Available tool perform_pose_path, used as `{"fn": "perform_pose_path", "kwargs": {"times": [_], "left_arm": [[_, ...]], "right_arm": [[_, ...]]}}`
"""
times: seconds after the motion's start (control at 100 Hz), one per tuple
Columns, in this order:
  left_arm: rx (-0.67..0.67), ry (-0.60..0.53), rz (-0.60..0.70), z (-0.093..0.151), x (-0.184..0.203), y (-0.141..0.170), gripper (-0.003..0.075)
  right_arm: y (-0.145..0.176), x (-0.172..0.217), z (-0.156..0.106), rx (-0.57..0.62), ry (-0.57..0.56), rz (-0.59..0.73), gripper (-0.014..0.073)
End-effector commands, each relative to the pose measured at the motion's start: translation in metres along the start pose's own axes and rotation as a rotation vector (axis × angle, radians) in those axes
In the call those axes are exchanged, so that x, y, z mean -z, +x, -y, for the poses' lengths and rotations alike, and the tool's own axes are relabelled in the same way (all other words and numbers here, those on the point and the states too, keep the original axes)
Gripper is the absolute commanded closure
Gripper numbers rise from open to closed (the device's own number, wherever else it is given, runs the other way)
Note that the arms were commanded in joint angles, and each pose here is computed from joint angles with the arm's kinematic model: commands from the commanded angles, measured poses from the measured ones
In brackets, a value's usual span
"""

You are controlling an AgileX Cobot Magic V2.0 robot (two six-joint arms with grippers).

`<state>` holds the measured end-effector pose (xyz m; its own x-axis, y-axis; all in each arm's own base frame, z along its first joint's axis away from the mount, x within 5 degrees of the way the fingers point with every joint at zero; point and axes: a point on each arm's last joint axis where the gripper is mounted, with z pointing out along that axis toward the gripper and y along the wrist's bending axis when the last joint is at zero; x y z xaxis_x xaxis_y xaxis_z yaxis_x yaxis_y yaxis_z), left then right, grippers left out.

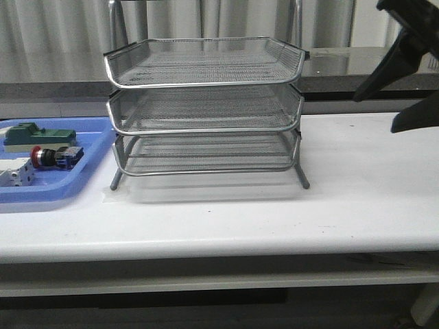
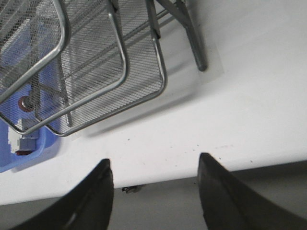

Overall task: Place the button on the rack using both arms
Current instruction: 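Reach the right gripper to the front edge of the middle mesh tray, then grip the middle tray edge with the right gripper and pull it toward the robot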

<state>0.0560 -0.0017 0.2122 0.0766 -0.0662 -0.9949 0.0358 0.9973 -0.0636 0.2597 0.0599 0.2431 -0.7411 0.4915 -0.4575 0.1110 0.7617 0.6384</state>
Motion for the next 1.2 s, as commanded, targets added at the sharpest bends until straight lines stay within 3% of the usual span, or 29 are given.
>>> {"fn": "perform_pose_path", "kwargs": {"times": [0.0, 0.39, 0.81, 1.19], "left_arm": [[0.009, 0.010, 0.068, 0.000, 0.002, 0.007, 0.0741], [0.009, 0.010, 0.068, 0.000, 0.002, 0.007, 0.0741], [0.009, 0.010, 0.068, 0.000, 0.002, 0.007, 0.0741], [0.009, 0.010, 0.068, 0.000, 0.002, 0.007, 0.0741]], "right_arm": [[-0.015, -0.005, -0.011, -0.007, -0.069, 0.059, 0.0180], [-0.035, -0.060, -0.019, -0.050, -0.286, 0.029, 0.0180], [-0.036, -0.104, -0.024, -0.062, -0.326, -0.050, 0.0180], [-0.042, -0.119, -0.031, -0.072, -0.332, -0.039, 0.0210]]}}
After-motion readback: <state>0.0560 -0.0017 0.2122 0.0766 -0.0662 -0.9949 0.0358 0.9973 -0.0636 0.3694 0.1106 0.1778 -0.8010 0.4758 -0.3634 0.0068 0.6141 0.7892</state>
